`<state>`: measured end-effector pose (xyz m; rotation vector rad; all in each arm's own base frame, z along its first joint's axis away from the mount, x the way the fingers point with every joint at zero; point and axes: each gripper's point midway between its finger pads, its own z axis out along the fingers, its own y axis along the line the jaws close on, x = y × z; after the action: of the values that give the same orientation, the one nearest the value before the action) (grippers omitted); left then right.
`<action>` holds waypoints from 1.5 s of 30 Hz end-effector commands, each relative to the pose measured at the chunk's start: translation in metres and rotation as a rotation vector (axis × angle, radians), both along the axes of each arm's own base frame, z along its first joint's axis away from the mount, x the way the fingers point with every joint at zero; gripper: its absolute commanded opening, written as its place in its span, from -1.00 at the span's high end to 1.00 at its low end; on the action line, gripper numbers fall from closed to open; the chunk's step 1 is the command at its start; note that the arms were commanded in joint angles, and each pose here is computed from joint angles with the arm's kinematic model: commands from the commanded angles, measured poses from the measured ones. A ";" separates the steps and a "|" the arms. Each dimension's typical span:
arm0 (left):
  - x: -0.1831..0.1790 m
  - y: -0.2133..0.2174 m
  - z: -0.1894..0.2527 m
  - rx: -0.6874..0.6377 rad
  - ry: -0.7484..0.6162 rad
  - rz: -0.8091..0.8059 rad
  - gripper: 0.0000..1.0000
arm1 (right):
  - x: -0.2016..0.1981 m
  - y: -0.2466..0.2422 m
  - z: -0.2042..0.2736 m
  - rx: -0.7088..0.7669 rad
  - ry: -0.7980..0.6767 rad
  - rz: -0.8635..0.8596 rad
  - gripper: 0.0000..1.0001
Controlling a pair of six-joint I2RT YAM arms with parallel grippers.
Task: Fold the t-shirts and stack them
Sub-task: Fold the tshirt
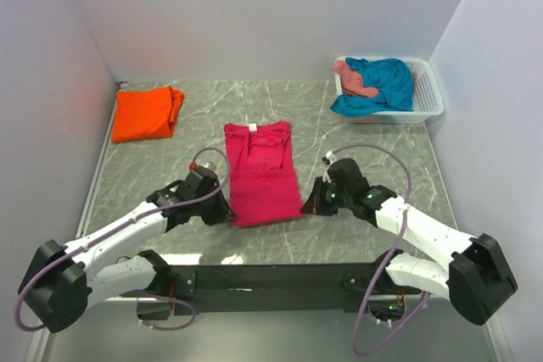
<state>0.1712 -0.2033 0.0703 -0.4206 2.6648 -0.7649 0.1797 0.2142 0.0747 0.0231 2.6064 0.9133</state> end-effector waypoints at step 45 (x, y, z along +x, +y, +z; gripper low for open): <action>0.372 0.027 0.055 0.131 -0.302 0.098 0.84 | 0.360 0.005 0.066 0.062 -0.169 -0.223 1.00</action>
<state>0.5269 -0.1799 0.1119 -0.4539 2.4161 -0.5647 0.5178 0.2284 0.1180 0.2106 2.4415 0.8747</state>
